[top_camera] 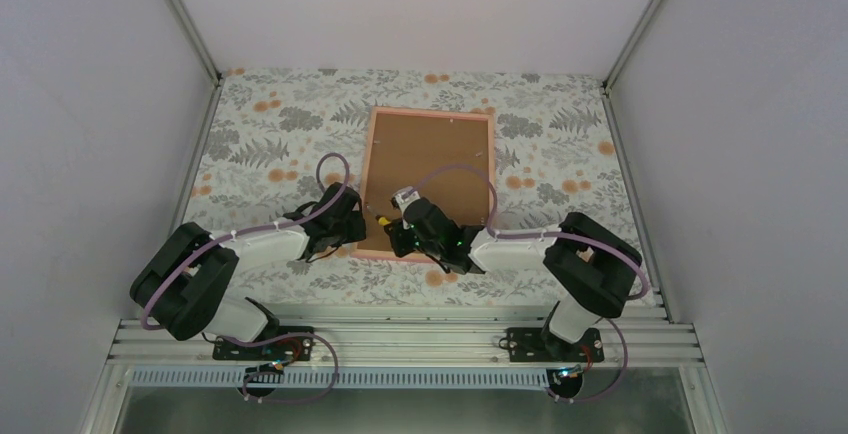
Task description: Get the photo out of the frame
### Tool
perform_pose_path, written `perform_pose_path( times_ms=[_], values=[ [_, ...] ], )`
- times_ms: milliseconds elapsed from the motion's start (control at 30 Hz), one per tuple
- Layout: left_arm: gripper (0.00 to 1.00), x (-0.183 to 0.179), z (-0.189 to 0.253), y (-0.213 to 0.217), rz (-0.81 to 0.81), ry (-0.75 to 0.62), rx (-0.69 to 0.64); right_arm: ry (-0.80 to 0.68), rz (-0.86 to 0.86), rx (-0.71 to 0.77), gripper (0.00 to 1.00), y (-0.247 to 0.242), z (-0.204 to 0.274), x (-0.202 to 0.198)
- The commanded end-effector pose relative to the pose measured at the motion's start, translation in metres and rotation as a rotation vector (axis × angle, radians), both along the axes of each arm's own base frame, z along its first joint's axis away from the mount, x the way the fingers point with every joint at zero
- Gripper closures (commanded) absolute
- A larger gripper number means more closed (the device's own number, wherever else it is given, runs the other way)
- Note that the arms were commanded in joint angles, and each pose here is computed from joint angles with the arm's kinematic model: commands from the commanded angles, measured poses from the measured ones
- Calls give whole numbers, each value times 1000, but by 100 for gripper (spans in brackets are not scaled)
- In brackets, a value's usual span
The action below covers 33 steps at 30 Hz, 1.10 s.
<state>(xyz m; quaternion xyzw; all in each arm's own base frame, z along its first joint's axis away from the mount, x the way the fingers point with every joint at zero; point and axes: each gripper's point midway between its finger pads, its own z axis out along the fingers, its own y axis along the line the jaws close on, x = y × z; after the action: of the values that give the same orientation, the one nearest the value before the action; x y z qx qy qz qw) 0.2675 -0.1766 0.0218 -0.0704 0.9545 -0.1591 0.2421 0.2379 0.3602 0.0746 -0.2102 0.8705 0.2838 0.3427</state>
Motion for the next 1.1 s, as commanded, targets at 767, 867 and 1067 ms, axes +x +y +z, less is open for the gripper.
perform_pose_path(
  times_ms=[767, 867, 1067],
  values=[
    [92, -29, -24, 3, 44, 126, -44, 30, -204, -30, 96, -12, -15, 19],
    [92, -30, -26, 0, 36, 132, -53, 26, -116, 10, 96, 4, -8, 11],
    [92, -28, -24, 0, 39, 127, -51, -10, -98, 59, 96, 1, 11, 3]
  ],
)
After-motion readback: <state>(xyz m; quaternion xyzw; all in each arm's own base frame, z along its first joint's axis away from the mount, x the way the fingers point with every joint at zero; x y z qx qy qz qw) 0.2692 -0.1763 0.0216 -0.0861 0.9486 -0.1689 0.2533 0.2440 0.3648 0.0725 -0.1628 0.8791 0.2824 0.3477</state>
